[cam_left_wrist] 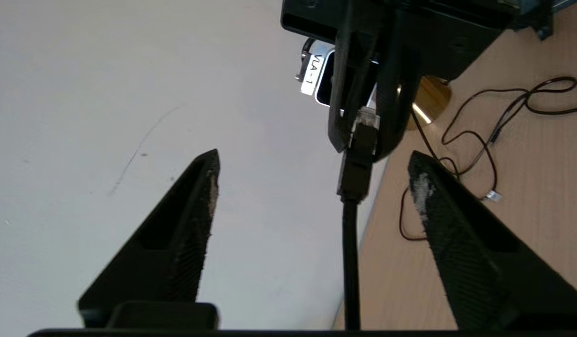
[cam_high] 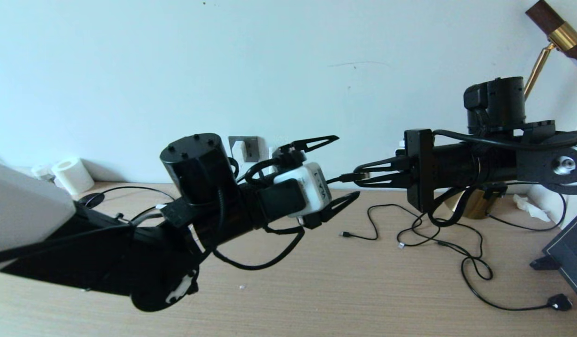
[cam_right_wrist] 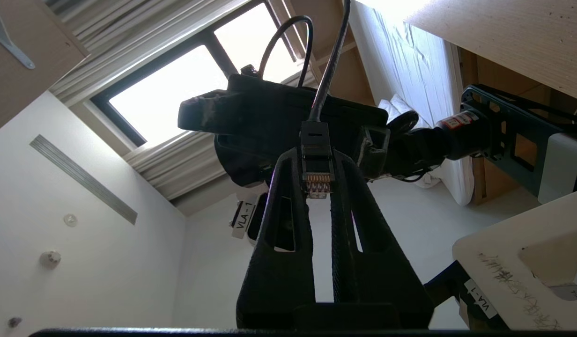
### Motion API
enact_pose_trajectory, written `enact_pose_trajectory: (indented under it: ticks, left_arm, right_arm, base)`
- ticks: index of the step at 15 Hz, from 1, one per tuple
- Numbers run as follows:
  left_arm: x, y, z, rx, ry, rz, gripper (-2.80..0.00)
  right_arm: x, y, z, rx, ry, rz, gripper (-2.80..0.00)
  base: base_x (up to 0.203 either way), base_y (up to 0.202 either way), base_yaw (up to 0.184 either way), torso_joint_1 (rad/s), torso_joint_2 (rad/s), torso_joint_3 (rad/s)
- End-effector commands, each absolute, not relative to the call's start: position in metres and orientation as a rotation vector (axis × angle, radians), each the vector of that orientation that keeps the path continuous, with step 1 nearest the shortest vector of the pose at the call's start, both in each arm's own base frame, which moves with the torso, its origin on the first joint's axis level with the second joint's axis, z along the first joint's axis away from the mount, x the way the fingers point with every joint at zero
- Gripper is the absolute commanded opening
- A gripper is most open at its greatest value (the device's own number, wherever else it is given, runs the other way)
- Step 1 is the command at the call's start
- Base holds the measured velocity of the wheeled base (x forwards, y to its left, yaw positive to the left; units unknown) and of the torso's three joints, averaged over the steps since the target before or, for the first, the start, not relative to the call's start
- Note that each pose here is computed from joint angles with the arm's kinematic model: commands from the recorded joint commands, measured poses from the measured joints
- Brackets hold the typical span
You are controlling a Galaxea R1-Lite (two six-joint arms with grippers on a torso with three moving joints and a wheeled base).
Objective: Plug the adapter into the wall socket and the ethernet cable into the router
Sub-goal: Hand it to the other hand
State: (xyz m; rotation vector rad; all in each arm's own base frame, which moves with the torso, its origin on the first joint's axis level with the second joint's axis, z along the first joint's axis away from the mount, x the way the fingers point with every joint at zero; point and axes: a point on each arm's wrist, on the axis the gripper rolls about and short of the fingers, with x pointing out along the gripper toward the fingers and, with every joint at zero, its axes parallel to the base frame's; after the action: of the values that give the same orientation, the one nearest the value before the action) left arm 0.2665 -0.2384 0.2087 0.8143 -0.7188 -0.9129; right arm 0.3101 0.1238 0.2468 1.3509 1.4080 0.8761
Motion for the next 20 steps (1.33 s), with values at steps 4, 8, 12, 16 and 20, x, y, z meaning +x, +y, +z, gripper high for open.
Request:
enact_pose_trajectory:
  ticks: [4,8,12,16,20]
  left_arm:
    - [0.2697,-0.2415,0.2046,0.819,-0.720,-0.918,0.00]
    - [0.2690,-0.2410,0.2025,0.820,-0.715,-0.926,0.00]
    - [0.2689,-0.2402,0.2017,0.823,-0.712,-0.928,-2.80]
    - [0.2673,-0.2392,0.2020,0.822,-0.712,-0.929,-2.80]
    - [0.2650,-0.2384,0.2023,0.822,-0.711,-0.932,-2.80]
  right_arm:
    - [0.3104,0.1237,0.2468,1.355,1.417,0.879,-2.80]
    - [0.3104,0.1237,0.2468,1.356,1.417,0.876,-2.80]
    - [0.3108,0.1238,0.2467,1.356,1.417,0.876,-2.80]
    - [0.3109,0.1238,0.2472,1.356,1.415,0.878,-2.80]
    - [0.3112,0.1239,0.2467,1.356,1.416,0.876,-2.80]
  base:
    - [0.000,0.000,0.000,0.000,0.00,0.000]
    - [0.000,0.000,0.000,0.000,0.00,0.000]
    - [0.000,0.000,0.000,0.000,0.00,0.000]
    - [0.000,0.000,0.000,0.000,0.00,0.000]
    - [0.000,0.000,0.000,0.000,0.00,0.000]
